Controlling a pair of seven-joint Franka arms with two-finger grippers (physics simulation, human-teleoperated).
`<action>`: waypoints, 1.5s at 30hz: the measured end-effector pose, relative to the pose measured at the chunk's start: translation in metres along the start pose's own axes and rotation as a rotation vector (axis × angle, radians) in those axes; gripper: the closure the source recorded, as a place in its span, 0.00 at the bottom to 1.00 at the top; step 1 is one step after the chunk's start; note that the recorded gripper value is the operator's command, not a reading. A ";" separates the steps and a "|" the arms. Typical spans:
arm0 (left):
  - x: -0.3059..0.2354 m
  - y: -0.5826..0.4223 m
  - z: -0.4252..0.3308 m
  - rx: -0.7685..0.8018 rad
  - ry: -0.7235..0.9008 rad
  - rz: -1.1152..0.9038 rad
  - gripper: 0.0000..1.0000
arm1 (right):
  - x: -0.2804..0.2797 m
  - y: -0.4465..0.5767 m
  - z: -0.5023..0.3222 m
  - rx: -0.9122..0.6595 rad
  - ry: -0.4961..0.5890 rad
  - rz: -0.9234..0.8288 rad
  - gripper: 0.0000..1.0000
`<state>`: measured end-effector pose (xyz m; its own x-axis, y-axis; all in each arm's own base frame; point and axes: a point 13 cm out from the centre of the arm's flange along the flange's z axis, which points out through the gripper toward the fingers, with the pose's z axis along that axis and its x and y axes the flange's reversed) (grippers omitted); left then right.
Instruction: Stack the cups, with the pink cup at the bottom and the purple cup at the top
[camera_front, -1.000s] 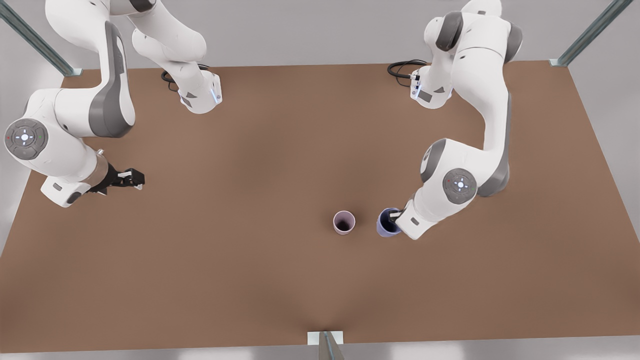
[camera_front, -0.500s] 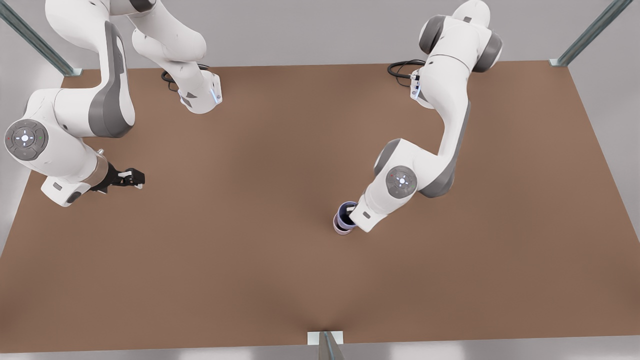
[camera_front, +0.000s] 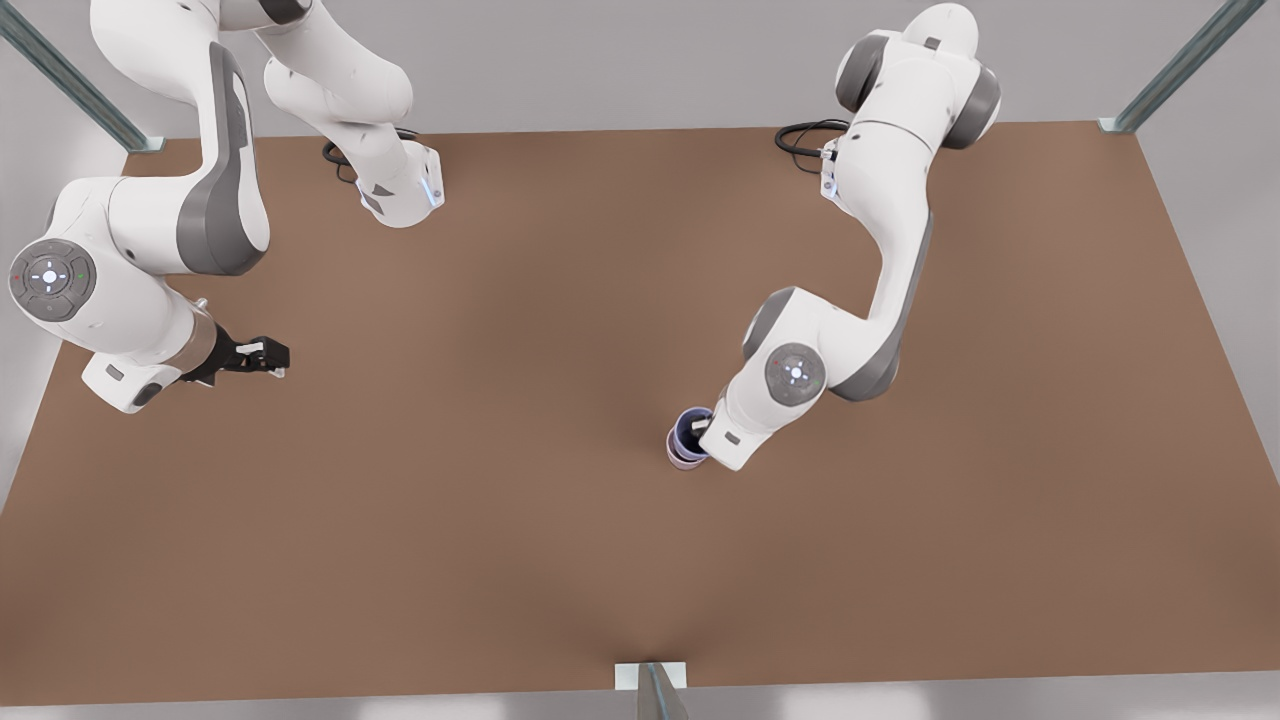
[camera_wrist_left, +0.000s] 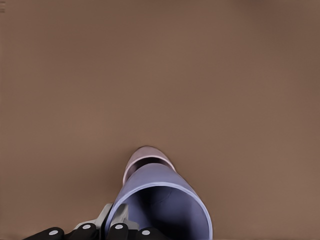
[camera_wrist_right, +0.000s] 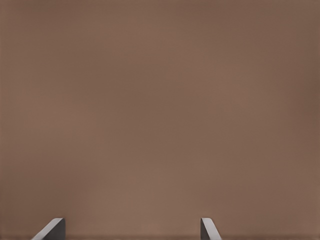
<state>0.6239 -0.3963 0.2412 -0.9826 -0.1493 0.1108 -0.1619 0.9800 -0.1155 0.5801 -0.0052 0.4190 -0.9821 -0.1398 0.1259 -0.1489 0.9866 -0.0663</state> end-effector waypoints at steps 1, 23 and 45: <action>-0.001 0.000 0.002 -0.001 0.001 -0.004 0.79 | 0.000 0.000 0.000 0.000 0.000 0.000 0.00; -0.013 0.009 0.010 0.002 -0.014 -0.063 0.79 | 0.001 -0.002 0.000 -0.001 0.002 0.005 0.00; -0.011 0.018 0.017 -0.008 0.004 -0.082 0.79 | 0.001 -0.002 0.001 -0.005 0.004 0.007 0.00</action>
<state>0.6301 -0.3791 0.2209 -0.9658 -0.2282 0.1233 -0.2407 0.9656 -0.0983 0.5792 -0.0078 0.4178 -0.9827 -0.1325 0.1295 -0.1414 0.9880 -0.0624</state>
